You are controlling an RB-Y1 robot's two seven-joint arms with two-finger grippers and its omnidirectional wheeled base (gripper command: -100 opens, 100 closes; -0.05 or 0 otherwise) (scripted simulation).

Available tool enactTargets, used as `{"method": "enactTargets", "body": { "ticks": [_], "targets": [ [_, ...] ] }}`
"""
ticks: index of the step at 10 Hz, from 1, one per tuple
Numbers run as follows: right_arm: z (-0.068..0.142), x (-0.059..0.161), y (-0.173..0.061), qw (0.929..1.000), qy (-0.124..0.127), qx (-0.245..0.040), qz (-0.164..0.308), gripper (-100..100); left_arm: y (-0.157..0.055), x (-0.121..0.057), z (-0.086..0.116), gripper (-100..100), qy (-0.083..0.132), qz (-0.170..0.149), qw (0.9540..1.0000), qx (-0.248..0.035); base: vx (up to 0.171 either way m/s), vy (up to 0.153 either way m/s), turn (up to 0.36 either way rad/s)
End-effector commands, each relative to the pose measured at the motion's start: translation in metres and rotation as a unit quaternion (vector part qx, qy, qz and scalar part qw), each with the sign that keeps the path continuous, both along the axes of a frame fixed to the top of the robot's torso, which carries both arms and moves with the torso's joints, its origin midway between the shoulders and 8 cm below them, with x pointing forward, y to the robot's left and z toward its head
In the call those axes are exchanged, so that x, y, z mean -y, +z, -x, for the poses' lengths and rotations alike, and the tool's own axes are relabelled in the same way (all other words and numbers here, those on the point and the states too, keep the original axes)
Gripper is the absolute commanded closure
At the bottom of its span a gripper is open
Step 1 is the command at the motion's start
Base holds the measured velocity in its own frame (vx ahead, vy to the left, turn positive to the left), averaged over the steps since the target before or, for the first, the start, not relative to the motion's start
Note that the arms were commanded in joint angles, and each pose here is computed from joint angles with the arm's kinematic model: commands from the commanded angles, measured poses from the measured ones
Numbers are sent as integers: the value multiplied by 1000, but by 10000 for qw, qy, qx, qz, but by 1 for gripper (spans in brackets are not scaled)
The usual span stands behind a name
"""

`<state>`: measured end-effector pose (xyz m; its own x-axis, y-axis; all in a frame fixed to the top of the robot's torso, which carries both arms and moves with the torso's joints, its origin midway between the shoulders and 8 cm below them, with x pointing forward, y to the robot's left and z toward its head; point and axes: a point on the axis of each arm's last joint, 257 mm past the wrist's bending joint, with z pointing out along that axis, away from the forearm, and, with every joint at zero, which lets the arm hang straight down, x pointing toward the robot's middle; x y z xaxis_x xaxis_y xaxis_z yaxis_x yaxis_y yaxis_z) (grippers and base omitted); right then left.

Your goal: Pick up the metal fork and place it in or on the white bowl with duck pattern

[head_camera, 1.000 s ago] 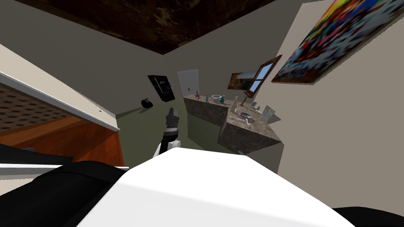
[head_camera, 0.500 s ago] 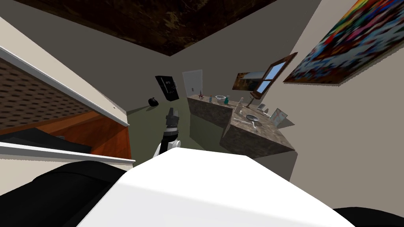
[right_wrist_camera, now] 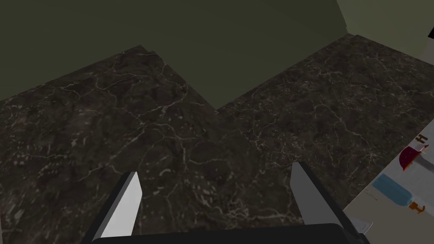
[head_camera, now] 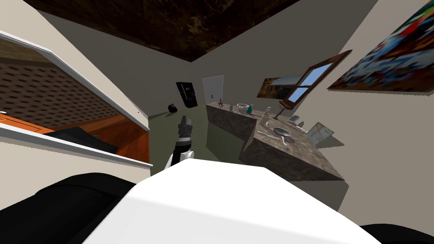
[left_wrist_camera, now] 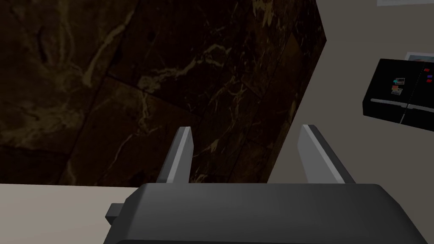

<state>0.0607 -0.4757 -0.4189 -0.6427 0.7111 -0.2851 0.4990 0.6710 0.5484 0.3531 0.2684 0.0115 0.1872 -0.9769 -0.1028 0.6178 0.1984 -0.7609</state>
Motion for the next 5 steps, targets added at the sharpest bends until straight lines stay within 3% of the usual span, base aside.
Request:
{"method": "enactTargets", "body": {
  "ticks": [1,2,4,5],
  "targets": [
    [31,27,-3,9987,-29,-435,264,-100,0,0,0,0,0,0,10000,0,61,20,213],
    [31,29,-2,9986,-6,-443,282,-100,0,0,0,0,-1,0,10000,1,55,5,111],
    [80,72,3,9920,-98,-1073,653,-100,0,0,0,0,-1,0,10000,0,92,-6,263],
    [79,75,5,9917,-59,-1085,684,-100,0,0,0,0,0,0,10000,0,92,-30,123]
  ]
}}
